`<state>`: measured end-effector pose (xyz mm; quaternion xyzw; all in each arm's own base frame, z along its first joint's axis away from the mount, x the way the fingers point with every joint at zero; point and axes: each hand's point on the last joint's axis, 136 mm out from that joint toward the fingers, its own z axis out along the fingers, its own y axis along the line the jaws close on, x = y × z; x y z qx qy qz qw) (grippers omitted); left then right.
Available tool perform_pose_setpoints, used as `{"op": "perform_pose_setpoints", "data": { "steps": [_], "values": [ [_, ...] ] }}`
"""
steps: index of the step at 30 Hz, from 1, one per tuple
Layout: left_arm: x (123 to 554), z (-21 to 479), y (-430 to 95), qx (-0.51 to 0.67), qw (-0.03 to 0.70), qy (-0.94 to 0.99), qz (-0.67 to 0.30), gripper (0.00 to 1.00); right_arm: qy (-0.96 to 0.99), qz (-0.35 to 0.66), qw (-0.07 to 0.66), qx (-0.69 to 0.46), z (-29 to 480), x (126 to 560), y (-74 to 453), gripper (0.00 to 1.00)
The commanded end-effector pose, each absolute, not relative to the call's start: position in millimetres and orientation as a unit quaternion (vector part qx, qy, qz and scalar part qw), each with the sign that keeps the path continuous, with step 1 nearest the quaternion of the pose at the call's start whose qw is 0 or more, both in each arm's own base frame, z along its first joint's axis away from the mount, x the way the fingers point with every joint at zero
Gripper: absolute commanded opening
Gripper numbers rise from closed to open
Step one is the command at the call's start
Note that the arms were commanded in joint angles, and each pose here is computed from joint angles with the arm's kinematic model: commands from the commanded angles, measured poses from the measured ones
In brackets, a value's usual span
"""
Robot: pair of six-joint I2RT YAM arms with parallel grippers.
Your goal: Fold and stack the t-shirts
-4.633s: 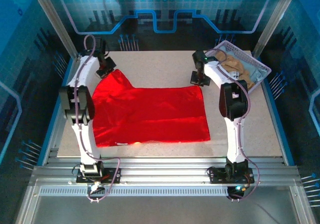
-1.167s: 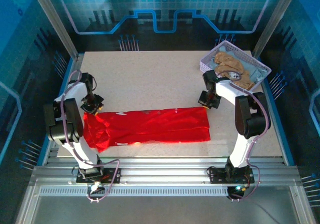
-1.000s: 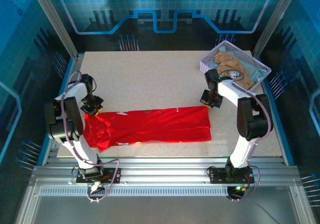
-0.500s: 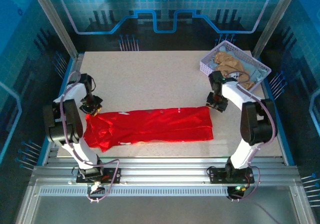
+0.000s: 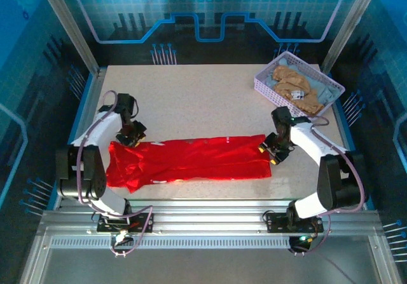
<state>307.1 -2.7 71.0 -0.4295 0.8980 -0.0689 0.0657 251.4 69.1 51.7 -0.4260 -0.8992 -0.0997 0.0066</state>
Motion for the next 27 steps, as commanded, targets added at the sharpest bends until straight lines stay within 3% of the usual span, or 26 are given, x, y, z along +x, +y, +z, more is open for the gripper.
{"op": "perform_pose_setpoints", "data": {
  "steps": [1, 6, 11, 17, 27],
  "values": [
    [301, 55, -13, -0.440, 0.038, 0.894, -0.079, 0.20, -0.873, -0.123, 0.037, -0.470, 49, 245, 81, 0.52],
    [291, 33, -14, -0.451, 0.009, 0.890, -0.068, 0.18, -0.874, -0.092, 0.050, -0.475, 37, 233, 73, 0.51],
    [287, 25, -9, -0.456, 0.005, 0.889, -0.049, 0.18, -0.875, -0.062, 0.054, -0.478, 24, 233, 66, 0.41],
    [281, 17, -2, -0.455, -0.003, 0.890, -0.023, 0.17, -0.893, -0.024, 0.013, -0.449, 30, 251, 51, 0.00],
    [278, 3, 13, -0.464, -0.017, 0.885, 0.010, 0.17, -0.901, -0.010, 0.029, -0.432, 44, 213, 45, 0.00]
  ]
}}
